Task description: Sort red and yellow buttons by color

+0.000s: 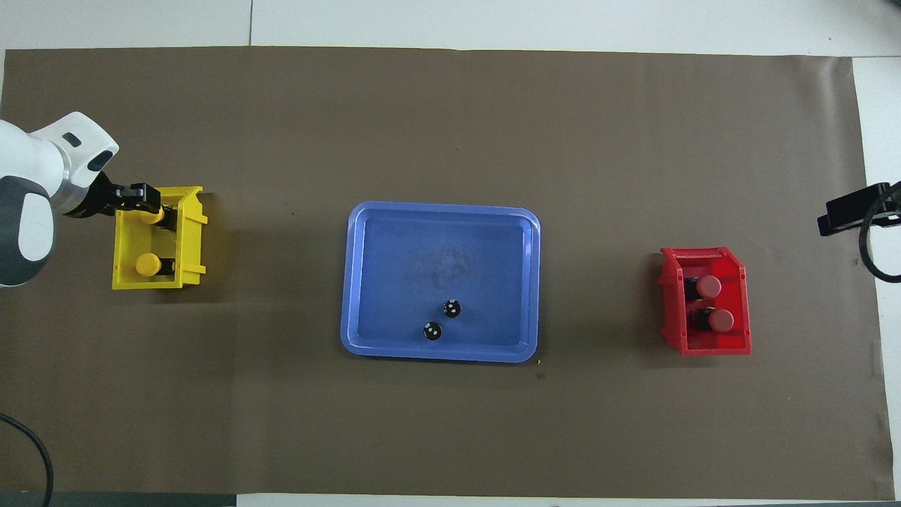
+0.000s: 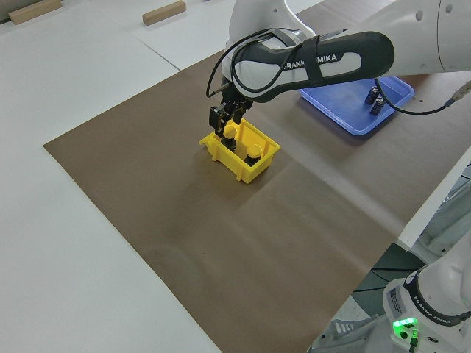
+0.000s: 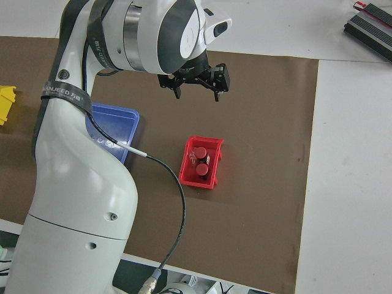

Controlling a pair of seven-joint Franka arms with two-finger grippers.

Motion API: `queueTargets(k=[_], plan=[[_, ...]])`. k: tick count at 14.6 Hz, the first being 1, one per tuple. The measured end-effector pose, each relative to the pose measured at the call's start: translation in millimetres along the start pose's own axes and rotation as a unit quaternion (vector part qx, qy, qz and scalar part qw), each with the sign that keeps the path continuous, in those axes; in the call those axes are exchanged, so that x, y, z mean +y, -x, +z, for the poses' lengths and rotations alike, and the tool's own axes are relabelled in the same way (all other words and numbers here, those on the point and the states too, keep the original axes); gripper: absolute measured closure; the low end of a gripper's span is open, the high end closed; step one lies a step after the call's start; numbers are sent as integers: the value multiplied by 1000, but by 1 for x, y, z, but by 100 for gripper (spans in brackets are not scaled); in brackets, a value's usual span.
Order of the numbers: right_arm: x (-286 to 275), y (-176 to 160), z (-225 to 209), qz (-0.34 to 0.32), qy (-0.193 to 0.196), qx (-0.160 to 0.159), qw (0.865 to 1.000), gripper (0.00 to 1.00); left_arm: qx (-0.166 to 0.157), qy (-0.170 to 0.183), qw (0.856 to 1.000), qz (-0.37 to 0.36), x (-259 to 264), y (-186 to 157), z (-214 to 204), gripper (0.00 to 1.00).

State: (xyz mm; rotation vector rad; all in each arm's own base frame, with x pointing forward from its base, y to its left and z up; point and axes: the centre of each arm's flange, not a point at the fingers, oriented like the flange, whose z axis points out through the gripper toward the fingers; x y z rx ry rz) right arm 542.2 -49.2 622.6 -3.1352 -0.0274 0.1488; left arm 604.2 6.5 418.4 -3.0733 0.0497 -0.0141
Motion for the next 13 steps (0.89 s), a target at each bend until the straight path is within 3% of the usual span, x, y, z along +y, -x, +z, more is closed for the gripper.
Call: queueTargets(k=[2,3,9,13], plan=[[0,0,0,0,0,0,1000,0,-11,-1,1000,6,2,-1,-31,3],[0,0,0,0,0,0,1000,0,-11,-1,1000,8,4,0,-45,0],[0,0,0,0,0,0,1000,0,-46,7,998,30,29,33,-168,0],[0,0,0,0,0,0,1000,0,-28,7,999,44,42,56,-221,0]])
